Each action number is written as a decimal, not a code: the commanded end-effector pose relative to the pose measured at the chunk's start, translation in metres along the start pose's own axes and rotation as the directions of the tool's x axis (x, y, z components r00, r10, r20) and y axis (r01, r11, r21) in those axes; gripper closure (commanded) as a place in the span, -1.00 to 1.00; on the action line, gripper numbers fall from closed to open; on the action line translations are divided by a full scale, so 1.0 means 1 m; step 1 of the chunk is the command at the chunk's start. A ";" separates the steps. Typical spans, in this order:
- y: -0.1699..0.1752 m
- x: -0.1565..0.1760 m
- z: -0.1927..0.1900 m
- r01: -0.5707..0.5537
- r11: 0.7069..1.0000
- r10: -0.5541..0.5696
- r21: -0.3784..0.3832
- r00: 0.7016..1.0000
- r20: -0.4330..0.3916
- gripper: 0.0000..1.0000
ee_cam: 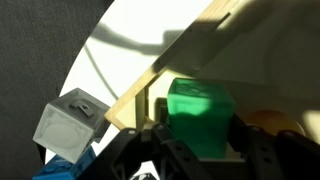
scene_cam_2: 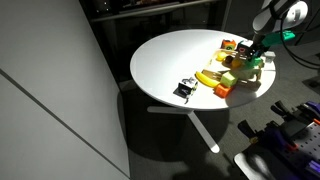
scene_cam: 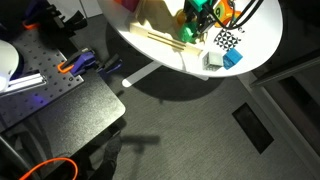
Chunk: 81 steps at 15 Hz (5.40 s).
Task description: Pick up the green block and put it on the lime green block
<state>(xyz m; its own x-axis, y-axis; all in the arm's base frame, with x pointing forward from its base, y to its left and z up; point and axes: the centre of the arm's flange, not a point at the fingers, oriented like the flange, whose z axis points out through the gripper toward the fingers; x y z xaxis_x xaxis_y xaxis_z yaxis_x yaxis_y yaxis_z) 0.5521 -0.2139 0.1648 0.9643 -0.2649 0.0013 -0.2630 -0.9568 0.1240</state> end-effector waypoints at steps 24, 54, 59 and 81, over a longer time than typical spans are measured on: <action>-0.121 -0.058 -0.138 0.277 0.961 -0.275 -0.005 0.957 0.093 0.43; -0.223 -0.143 -0.128 0.557 0.831 -0.556 0.012 0.831 -0.034 0.43; -0.228 -0.147 -0.119 0.577 0.817 -0.576 0.012 0.816 -0.049 -0.57; -0.215 -0.142 -0.162 0.494 0.868 -0.497 0.057 0.858 0.129 -1.00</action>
<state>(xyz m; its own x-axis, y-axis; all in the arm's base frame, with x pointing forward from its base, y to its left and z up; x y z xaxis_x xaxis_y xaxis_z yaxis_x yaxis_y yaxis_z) 0.4760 0.0513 0.2770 0.9468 0.2570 -0.1938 0.2749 -0.9588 0.0714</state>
